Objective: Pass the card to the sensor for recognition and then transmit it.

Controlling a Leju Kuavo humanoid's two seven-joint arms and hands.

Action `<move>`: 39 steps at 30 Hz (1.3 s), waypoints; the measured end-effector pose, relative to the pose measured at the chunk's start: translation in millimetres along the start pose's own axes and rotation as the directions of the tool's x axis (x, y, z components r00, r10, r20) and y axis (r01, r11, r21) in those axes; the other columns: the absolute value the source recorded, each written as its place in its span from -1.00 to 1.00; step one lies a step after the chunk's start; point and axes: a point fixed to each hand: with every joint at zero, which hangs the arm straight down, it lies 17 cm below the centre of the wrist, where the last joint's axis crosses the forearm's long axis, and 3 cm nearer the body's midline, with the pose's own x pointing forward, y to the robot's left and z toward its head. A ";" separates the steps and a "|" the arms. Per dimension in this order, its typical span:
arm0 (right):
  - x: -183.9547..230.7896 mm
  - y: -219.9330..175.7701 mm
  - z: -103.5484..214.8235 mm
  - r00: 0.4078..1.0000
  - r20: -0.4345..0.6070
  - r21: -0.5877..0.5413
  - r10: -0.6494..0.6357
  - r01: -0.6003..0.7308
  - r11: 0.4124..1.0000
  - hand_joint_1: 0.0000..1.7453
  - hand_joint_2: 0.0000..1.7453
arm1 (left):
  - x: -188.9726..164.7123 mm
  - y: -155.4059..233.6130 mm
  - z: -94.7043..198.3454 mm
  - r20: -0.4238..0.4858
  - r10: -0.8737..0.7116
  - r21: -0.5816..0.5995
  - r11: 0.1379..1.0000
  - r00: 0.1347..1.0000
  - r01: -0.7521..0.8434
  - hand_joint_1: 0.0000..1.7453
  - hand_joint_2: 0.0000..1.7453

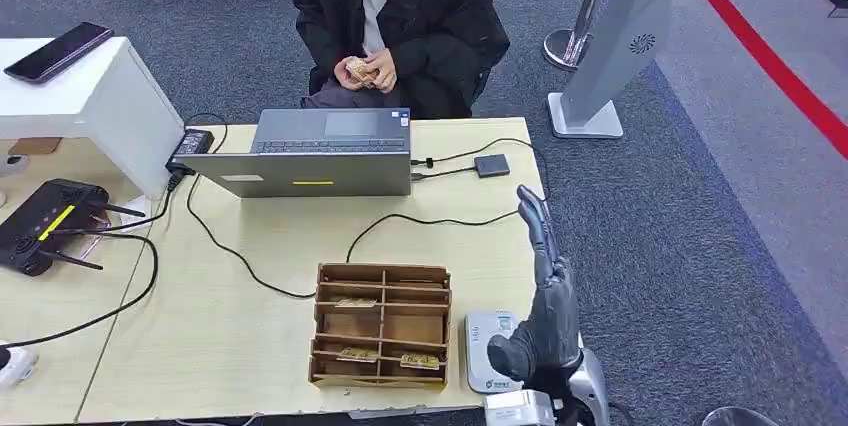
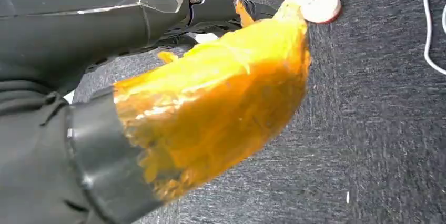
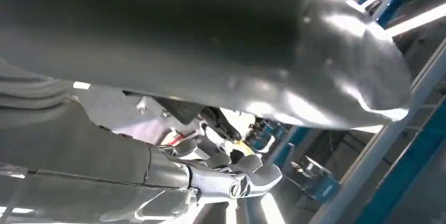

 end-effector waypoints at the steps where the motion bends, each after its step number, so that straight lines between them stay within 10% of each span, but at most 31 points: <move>1: 0.3 -0.5 1.5 1.000 -0.004 -0.001 -0.006 0.006 1.000 -1.00 -1.00 | -0.7 0.4 -0.1 -0.001 -0.001 0.001 1.000 1.000 0.001 -1.00 -1.00; 39: 18.6 -8.5 27.5 0.970 -0.055 0.004 -0.235 0.235 0.972 -1.00 -1.00 | 1.7 2.8 -0.1 0.029 0.019 0.007 1.000 0.999 -0.020 -1.00 -1.00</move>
